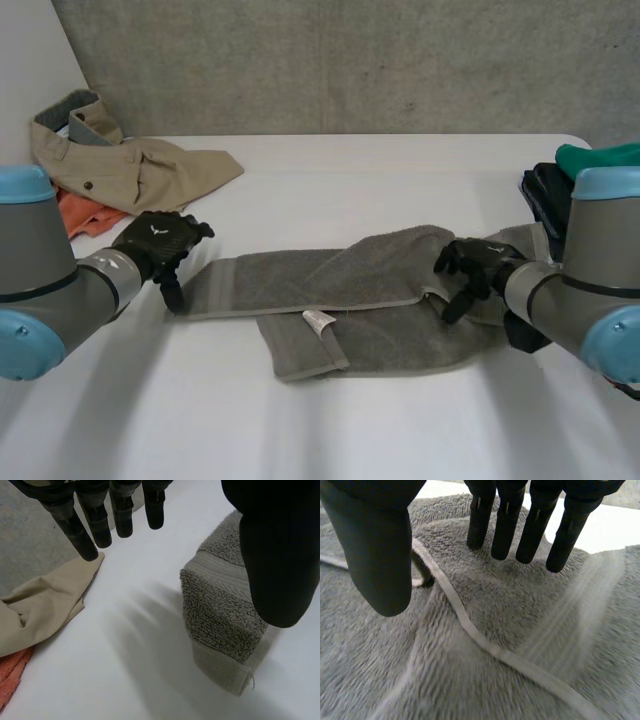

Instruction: Fold the laundry.

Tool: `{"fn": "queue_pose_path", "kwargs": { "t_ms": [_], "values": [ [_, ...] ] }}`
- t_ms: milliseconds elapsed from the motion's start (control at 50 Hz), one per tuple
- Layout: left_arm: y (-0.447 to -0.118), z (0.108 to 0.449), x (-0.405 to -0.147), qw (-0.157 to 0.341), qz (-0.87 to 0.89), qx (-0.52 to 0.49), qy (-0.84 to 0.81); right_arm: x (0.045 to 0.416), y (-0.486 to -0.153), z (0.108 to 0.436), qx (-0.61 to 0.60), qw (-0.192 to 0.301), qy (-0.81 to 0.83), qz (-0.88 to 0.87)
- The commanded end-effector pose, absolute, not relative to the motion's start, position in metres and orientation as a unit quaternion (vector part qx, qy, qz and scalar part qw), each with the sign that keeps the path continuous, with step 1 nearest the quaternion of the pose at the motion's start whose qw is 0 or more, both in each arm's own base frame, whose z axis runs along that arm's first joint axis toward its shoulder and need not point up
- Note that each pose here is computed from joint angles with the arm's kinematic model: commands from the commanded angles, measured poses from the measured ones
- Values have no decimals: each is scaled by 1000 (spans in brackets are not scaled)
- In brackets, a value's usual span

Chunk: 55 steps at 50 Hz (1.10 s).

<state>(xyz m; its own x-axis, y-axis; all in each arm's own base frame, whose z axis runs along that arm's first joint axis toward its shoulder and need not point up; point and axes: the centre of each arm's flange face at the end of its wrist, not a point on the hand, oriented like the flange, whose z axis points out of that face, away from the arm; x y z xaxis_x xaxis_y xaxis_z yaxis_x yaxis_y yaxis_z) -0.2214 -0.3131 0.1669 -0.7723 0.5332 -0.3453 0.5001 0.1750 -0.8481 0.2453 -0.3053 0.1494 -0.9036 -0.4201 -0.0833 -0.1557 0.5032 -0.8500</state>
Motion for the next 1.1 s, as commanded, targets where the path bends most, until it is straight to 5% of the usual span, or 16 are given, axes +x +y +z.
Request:
{"fn": "queue_pose_path", "kwargs": {
  "t_ms": [20, 160, 420, 540, 720, 840, 940, 1100],
  "values": [
    [-311, 175, -222, 28, 556, -316, -768, 260, -320, 142, -167, 150, 841, -492],
    [-310, 174, -225, 35, 556, -311, -770, 265, -324, 158, -173, 147, 827, -513],
    [-301, 157, -258, 66, 549, -324, -768, 274, -250, 332, -246, 168, 693, -656],
    [-305, 145, -273, 40, 555, -320, -767, 267, -230, 361, -246, 165, 697, -653],
    [-305, 153, -282, 16, 557, -310, -770, 261, -233, 347, -248, 143, 722, -630],
    [-304, 208, -264, 17, 601, -295, -743, 247, -265, 277, -301, 63, 774, -553],
    [-311, 213, -262, 21, 603, -331, -726, 247, -285, 238, -350, 26, 776, -524],
    [-368, 233, -277, 12, 660, -336, -671, 271, -351, 217, -342, 7, 708, -618]
  ]
}}
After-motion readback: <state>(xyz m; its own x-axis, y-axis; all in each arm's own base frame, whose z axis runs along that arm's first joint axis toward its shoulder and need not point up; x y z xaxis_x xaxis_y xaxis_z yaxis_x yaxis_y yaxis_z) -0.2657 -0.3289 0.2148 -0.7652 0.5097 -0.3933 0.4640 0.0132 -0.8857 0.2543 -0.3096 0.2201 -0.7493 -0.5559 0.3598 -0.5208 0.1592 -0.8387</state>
